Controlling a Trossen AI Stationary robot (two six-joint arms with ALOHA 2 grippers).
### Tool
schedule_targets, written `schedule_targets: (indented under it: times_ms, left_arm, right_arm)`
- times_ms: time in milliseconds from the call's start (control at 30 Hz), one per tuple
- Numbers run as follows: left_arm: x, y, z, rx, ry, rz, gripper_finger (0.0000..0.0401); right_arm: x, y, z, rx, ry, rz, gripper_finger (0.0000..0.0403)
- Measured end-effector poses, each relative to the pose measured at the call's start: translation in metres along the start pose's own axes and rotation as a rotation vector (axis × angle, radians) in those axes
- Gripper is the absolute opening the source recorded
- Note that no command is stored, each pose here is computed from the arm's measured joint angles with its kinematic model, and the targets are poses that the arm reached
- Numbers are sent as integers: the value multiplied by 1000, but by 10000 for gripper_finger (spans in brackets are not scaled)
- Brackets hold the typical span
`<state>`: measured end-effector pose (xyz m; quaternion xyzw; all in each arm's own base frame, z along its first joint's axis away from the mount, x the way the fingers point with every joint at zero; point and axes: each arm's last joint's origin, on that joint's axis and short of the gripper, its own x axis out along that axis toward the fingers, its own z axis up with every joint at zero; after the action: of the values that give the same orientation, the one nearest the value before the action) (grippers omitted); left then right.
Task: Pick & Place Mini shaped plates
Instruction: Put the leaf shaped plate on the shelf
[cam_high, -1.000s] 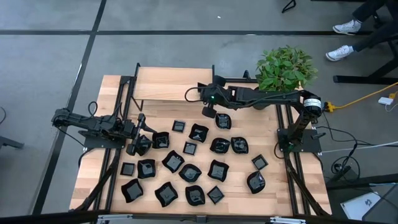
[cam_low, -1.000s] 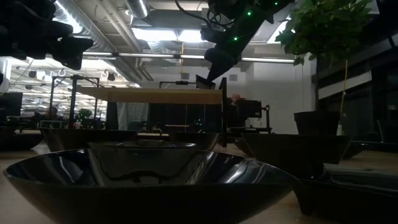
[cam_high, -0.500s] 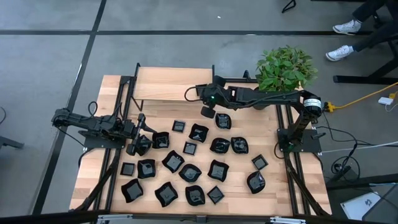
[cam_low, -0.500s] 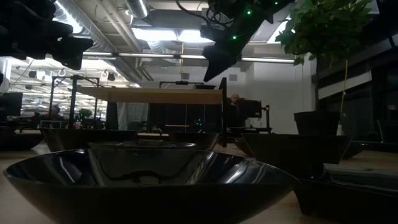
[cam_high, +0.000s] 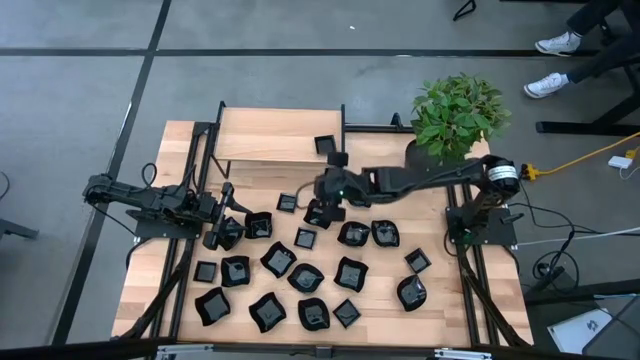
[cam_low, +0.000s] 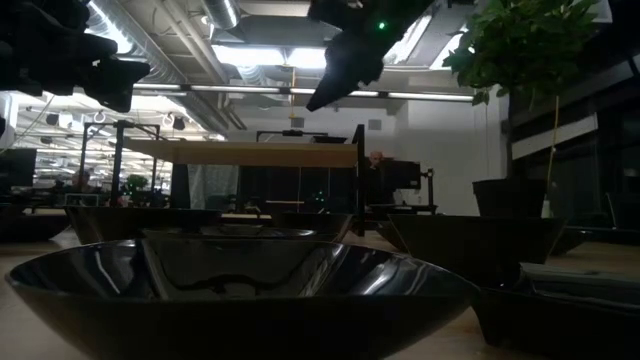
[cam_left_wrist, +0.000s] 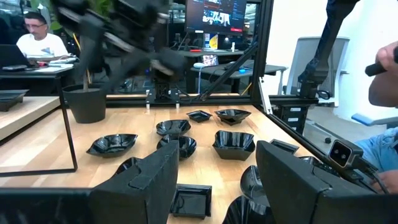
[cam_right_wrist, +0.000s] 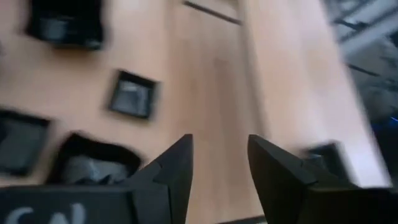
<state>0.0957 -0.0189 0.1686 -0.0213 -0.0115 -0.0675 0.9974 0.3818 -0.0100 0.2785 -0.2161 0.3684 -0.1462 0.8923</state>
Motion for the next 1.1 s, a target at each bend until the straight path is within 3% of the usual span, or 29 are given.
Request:
schedule_targets:
  times_ms: [267, 633, 933, 1100]
  left_arm:
    - [0, 0, 0, 0, 0, 0, 208]
    - [0, 0, 0, 0, 0, 0, 208]
    - [0, 0, 0, 0, 0, 0, 208]
    - [0, 0, 0, 0, 0, 0, 207]
  right_arm:
    - [-14, 31, -2, 16, 53, 150, 151]
    - [-35, 64, -23, 53, 296, 420, 152]
    - [-50, 72, -43, 135, 566, 399, 152]
    - [-61, 81, -47, 144, 640, 442, 152]
